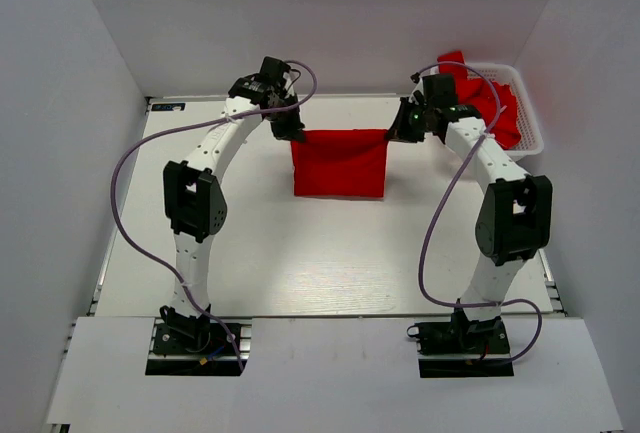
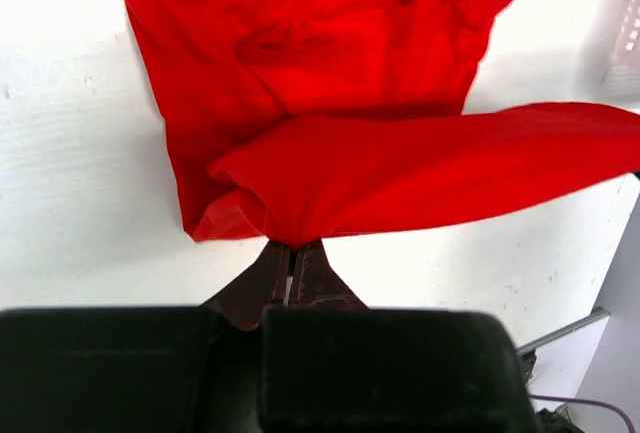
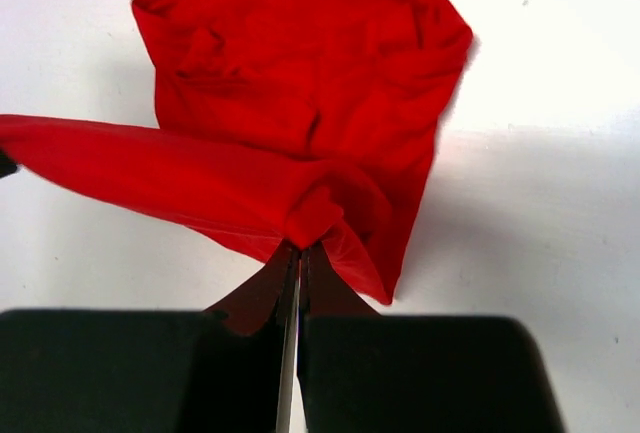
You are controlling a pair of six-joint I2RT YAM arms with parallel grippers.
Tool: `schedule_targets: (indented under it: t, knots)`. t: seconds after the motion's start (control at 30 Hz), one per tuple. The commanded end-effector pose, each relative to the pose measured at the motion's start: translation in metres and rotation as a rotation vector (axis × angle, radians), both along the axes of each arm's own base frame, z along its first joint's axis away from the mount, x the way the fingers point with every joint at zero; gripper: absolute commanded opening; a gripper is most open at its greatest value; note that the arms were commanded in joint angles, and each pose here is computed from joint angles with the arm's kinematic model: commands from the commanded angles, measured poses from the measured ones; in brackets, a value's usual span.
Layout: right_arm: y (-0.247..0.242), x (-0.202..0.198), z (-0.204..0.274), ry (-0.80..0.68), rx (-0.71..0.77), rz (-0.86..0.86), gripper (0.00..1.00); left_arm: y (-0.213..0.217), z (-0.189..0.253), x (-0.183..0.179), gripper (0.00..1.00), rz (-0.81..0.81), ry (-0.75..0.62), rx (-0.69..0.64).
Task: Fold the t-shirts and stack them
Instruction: Fold the long partially folded tshirt into a neat square
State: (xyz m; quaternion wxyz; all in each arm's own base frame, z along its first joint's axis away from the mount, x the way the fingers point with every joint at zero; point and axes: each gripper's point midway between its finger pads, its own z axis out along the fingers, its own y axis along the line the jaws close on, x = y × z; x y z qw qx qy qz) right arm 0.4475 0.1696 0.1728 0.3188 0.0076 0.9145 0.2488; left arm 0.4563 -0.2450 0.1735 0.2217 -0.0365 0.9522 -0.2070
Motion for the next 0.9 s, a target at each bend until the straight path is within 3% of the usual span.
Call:
schedule_targets:
  t: [0.0,0.43,0.67,0.87]
  knots:
    - [-0.007,0.021,0.006,-0.036,-0.005,0.005,0.00,0.010,0.004,0.018,0.00,0.011,-0.046,-0.010]
    - [-0.005,0.076,-0.020,-0.070,-0.006,-0.009,0.00,0.013,-0.004,0.075,0.00,0.018,-0.229,-0.017]
    - [0.000,0.091,-0.045,-0.049,0.026,-0.009,0.00,0.014,-0.036,0.093,0.00,0.040,-0.222,-0.012]
    - [0.011,0.125,-0.042,-0.168,0.083,-0.003,0.00,0.022,-0.045,0.113,0.18,0.099,-0.260,0.006]
